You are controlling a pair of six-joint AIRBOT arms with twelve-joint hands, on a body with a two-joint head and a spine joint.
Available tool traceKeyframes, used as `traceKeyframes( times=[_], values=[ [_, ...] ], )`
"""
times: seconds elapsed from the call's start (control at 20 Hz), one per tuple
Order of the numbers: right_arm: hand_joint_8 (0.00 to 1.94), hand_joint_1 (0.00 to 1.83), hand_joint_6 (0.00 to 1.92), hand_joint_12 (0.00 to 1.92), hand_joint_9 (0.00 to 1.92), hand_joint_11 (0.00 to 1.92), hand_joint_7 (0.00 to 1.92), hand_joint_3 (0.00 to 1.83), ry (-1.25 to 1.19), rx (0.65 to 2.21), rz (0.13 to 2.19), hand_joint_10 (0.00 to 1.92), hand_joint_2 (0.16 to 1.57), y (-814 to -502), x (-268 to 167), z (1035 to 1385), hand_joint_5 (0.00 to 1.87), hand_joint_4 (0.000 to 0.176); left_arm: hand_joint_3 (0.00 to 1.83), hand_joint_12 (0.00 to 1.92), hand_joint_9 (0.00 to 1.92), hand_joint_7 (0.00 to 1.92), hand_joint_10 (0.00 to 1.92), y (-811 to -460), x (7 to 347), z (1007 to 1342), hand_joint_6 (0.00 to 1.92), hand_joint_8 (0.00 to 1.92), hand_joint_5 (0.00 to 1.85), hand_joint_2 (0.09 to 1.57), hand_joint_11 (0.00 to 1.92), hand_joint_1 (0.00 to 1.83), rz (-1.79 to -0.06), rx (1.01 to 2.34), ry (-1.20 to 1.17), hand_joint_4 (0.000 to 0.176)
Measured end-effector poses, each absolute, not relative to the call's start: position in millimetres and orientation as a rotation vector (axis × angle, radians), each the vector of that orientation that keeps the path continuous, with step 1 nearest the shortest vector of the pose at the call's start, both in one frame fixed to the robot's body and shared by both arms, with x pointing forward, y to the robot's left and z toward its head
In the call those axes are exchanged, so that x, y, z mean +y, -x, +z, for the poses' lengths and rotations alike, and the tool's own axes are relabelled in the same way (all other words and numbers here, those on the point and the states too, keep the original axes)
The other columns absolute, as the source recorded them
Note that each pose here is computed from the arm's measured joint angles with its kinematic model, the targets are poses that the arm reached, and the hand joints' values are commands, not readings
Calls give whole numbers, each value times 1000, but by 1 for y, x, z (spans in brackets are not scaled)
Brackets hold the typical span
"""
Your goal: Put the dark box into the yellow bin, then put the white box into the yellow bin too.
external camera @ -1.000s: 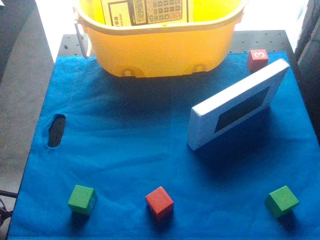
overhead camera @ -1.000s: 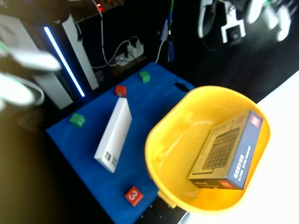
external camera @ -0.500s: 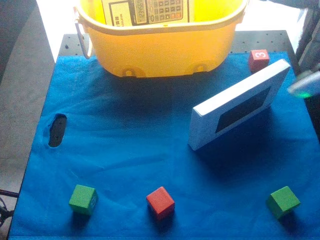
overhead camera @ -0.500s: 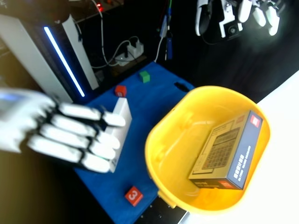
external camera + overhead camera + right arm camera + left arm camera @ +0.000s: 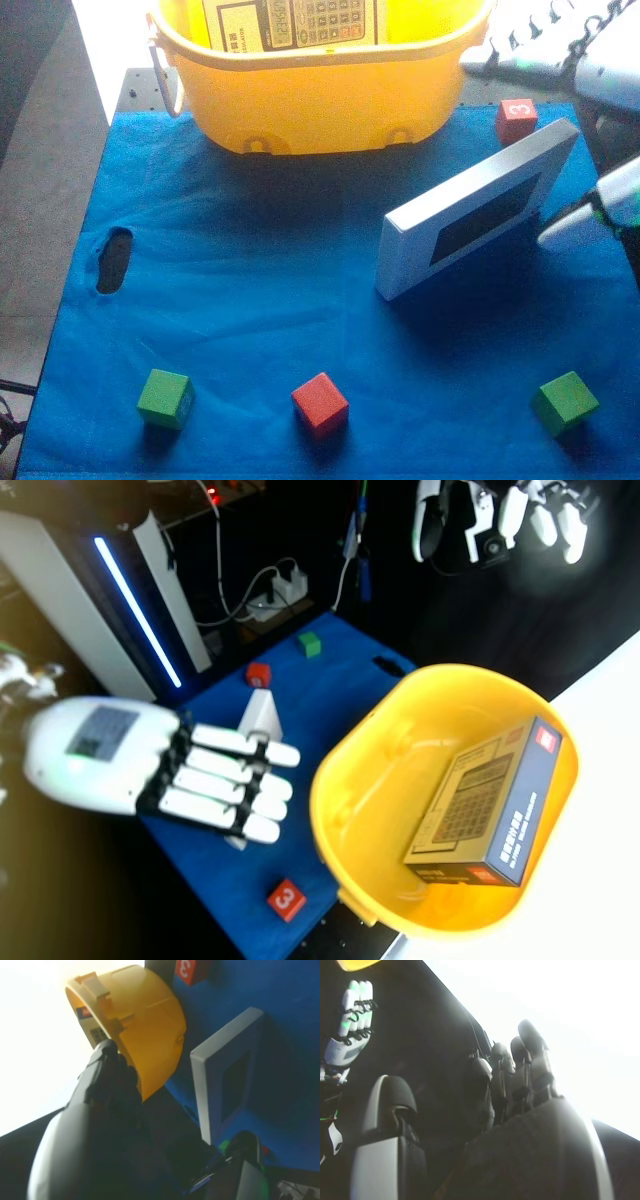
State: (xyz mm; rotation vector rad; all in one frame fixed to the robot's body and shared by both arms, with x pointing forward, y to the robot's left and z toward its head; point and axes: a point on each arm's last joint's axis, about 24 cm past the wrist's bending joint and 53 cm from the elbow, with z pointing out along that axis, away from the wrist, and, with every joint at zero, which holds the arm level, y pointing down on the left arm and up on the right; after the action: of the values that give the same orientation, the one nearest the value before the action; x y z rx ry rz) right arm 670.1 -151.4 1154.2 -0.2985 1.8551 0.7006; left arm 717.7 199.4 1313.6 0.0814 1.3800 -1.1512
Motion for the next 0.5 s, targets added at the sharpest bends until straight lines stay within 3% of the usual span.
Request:
traceKeyframes(
  times=[0.05, 0.1, 0.15, 0.2, 0.25, 0.4, 0.45, 0.5],
  values=[
    [1, 618, 13, 53, 287, 283, 277, 0, 298, 1862, 704, 12, 668, -670, -150, 1150, 91, 84, 3, 1234, 624, 755, 482, -718, 198, 1312, 247, 93, 677, 901, 203, 1144, -1148, 1385, -85, 84],
    [5, 625, 13, 58, 303, 291, 285, 0, 298, 1870, 706, 16, 667, -669, -148, 1147, 98, 71, 10, 1311, 529, 644, 474, -717, 198, 1310, 206, 38, 595, 969, 109, 1090, -1148, 1390, -87, 79],
    [3, 637, 19, 67, 316, 310, 282, 0, 298, 1875, 713, 19, 661, -669, -146, 1143, 120, 64, 1, 1358, 432, 626, 545, -717, 197, 1310, 214, 26, 570, 994, 21, 981, -1144, 1392, -91, 131],
    [0, 675, 19, 59, 295, 287, 248, 0, 294, 1882, 715, 8, 665, -669, -146, 1140, 131, 53, 1, 1315, 339, 601, 668, -718, 199, 1311, 230, 15, 521, 978, 3, 944, -1149, 1386, -80, 117],
    [6, 712, 8, 80, 335, 318, 304, 3, 289, 1886, 719, 9, 709, -670, -145, 1138, 164, 36, 1, 1334, 398, 647, 660, -718, 199, 1312, 246, 31, 516, 988, 13, 1040, -1154, 1381, -75, 93],
    [9, 799, 6, 94, 397, 329, 376, 8, 273, 1893, 721, 9, 762, -672, -146, 1134, 203, 41, 0, 1300, 393, 637, 572, -718, 199, 1308, 220, 18, 571, 966, 0, 1066, -1146, 1394, -81, 79],
    [10, 894, 7, 116, 457, 360, 453, 7, 265, 1895, 724, 12, 812, -673, -146, 1133, 259, 32, 1, 1301, 411, 662, 573, -718, 200, 1307, 223, 27, 583, 975, 0, 1091, -1145, 1395, -75, 77],
    [9, 1018, 6, 155, 521, 399, 526, 6, 260, 1896, 728, 13, 890, -674, -146, 1132, 312, 6, 1, 1271, 468, 691, 573, -718, 200, 1307, 226, 35, 611, 984, 105, 1100, -1147, 1394, -71, 49]
  ],
)
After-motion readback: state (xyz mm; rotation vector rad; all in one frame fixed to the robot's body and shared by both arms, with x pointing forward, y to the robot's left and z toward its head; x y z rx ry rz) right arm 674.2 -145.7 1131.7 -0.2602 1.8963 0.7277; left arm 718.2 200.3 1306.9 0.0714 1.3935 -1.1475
